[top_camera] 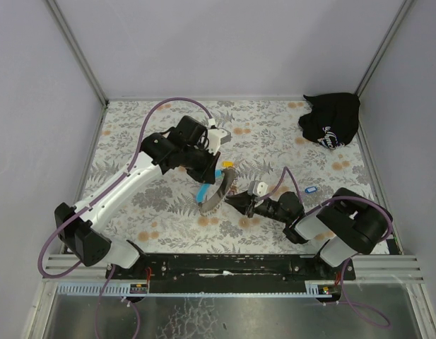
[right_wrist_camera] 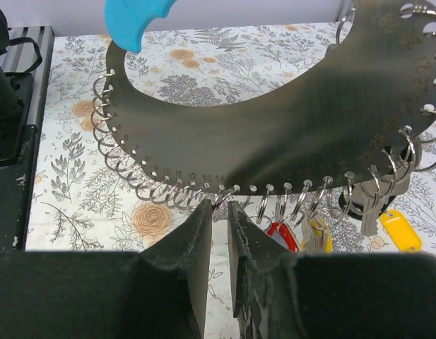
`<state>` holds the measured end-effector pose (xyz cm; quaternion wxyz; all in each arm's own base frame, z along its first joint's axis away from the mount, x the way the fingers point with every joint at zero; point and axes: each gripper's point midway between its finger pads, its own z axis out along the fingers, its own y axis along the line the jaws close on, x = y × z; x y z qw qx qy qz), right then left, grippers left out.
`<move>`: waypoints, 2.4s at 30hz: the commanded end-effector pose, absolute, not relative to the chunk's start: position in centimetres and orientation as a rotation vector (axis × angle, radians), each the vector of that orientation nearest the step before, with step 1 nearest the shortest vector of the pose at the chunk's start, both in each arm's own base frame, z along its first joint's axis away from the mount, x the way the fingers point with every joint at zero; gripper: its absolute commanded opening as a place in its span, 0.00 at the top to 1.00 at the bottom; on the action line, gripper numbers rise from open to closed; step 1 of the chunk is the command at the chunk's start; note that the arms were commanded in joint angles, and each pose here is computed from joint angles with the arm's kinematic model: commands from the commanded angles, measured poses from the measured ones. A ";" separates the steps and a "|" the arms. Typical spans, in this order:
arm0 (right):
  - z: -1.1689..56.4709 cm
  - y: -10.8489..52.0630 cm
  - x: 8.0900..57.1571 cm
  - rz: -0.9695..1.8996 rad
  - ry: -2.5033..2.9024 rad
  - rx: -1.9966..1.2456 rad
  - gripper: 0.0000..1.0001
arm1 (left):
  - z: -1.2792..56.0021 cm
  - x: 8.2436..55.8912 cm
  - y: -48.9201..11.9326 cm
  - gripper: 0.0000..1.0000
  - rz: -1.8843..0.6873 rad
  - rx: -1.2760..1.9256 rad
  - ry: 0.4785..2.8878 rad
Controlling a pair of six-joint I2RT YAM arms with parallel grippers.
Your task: Put the keys on the keyring
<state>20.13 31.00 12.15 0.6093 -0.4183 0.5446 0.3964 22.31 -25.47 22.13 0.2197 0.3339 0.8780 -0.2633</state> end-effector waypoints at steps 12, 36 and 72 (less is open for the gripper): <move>15.5 30.3 22.9 0.771 1.196 -0.828 0.81 | 24.5 23.4 -27.0 1.00 -0.761 0.906 2.320; 16.5 31.2 19.9 0.903 1.102 -0.908 0.76 | 24.7 24.4 -26.7 1.00 -0.707 0.860 2.320; 14.9 31.2 22.0 0.802 1.166 -0.876 0.78 | 24.4 23.7 -26.8 1.00 -0.740 0.878 2.323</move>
